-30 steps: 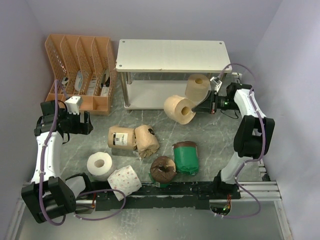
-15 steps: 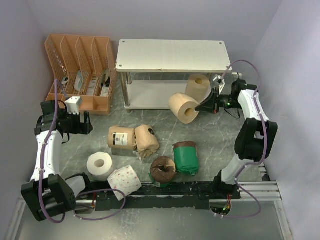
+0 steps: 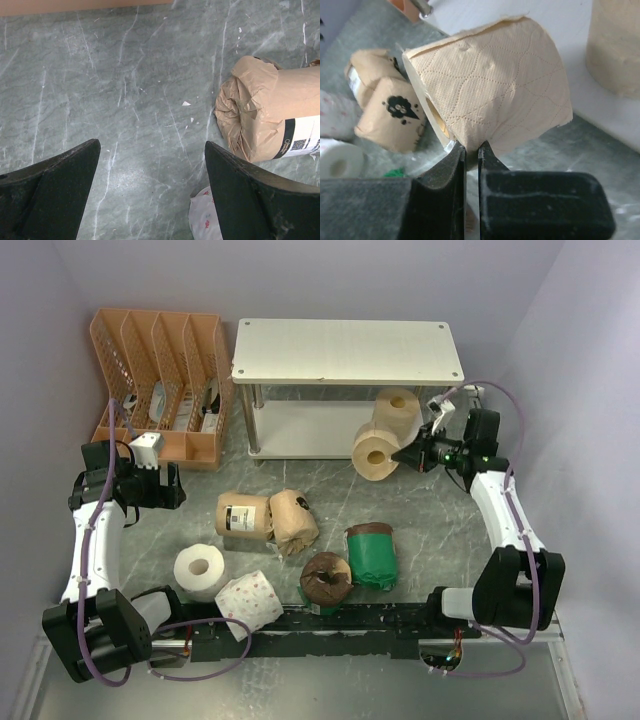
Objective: Place and organize the paper towels onto the shelf
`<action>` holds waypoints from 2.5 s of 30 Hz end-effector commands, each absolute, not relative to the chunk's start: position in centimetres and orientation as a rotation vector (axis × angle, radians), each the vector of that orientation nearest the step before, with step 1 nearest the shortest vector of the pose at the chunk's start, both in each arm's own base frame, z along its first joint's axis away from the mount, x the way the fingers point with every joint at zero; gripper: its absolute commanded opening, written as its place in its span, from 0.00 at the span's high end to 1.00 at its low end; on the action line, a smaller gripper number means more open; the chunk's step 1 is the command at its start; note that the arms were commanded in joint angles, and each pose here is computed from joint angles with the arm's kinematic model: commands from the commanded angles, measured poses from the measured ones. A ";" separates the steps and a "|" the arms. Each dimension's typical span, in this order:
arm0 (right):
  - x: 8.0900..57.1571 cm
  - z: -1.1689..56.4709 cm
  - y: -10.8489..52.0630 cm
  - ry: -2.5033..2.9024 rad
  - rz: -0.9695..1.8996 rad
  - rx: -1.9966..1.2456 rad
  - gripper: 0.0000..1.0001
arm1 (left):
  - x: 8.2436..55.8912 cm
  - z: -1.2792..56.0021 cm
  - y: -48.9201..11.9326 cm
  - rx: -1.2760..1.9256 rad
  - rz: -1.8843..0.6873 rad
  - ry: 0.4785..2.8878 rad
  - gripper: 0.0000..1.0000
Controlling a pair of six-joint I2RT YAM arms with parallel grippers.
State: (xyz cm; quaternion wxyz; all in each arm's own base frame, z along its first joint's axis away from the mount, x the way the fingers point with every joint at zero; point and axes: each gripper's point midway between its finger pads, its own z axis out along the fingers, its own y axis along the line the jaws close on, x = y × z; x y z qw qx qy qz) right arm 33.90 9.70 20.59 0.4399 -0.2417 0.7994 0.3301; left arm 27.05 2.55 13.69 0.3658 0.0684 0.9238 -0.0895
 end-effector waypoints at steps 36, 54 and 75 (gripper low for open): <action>44.8 21.1 18.6 1.862 1.309 0.567 0.91 | 27.6 14.9 3.2 0.178 -0.184 2.322 0.03; 39.4 26.1 18.2 1.827 1.105 -0.139 0.00 | 27.6 15.6 3.3 0.172 -0.162 2.305 0.03; 22.8 24.0 28.7 1.670 0.851 -1.377 0.00 | 27.3 18.5 7.7 -0.069 0.109 2.242 0.04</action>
